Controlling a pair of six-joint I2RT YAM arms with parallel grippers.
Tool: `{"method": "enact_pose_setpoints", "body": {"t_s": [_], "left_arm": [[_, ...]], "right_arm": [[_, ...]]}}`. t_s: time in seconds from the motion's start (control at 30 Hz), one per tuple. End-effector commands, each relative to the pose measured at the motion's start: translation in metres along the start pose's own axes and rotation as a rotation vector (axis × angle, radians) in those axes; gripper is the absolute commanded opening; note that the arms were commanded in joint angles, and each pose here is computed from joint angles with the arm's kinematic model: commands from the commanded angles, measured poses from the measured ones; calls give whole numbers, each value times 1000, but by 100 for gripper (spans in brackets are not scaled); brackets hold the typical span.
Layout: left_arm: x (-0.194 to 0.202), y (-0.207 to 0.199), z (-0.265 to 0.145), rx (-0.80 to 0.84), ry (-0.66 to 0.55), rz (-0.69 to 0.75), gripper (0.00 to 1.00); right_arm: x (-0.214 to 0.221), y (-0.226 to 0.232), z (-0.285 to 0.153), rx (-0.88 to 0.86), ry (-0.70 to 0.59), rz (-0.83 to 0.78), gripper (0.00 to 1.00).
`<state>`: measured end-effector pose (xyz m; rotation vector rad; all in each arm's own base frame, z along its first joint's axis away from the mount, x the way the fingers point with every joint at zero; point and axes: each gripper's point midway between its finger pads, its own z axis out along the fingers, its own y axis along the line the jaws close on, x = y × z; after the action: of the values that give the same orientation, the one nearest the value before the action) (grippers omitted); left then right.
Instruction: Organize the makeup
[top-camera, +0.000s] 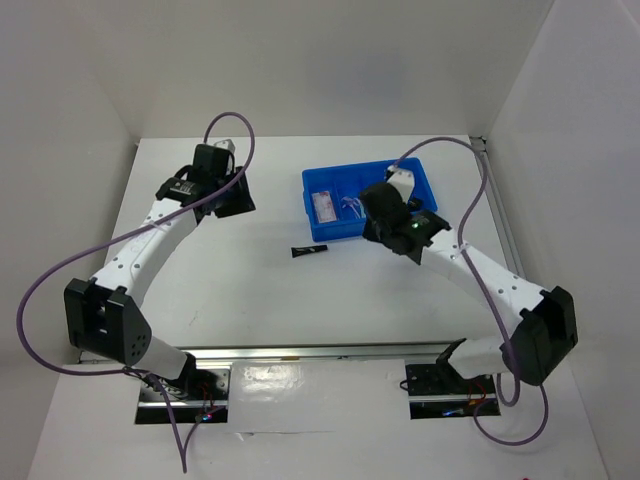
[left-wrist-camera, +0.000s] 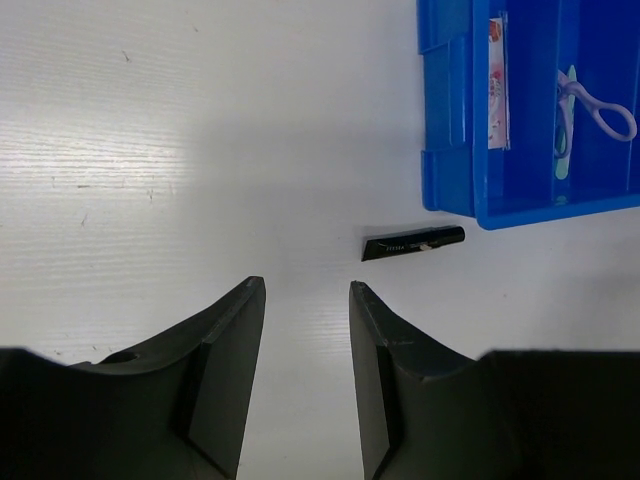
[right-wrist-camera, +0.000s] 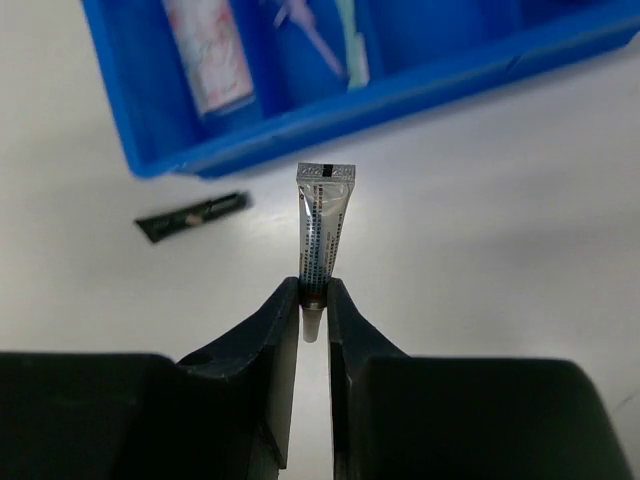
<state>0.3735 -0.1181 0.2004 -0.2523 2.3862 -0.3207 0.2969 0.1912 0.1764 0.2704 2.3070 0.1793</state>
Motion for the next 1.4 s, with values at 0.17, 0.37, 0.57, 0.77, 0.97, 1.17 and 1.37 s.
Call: {"method": "enact_pose_setpoints", "body": {"t_s": [0.17,0.37,0.57,0.77,0.97,1.17,1.37], "left_arm": [[-10,-17,-2,73,-13,23,52],[-9,-22,-3,83,1,48,52],[-2,-25,-1,90,26,55,52],[5,-25,9,83,55,61,52],[12,-32,13,94,84,85,58],[29,-42,18,124,123,130,68],[52,-61,34,212,171,152,56]], "right_arm": [[-113,-17,57,25,-216,-124,11],[-151,-37,117,94,-226,-161,11],[-157,-49,167,141,-183,-183,12],[-145,-55,201,146,-133,-184,21],[-147,-54,202,152,-117,-189,41],[-166,-47,176,126,-155,-153,48],[-156,-46,122,49,-165,-46,44]]}}
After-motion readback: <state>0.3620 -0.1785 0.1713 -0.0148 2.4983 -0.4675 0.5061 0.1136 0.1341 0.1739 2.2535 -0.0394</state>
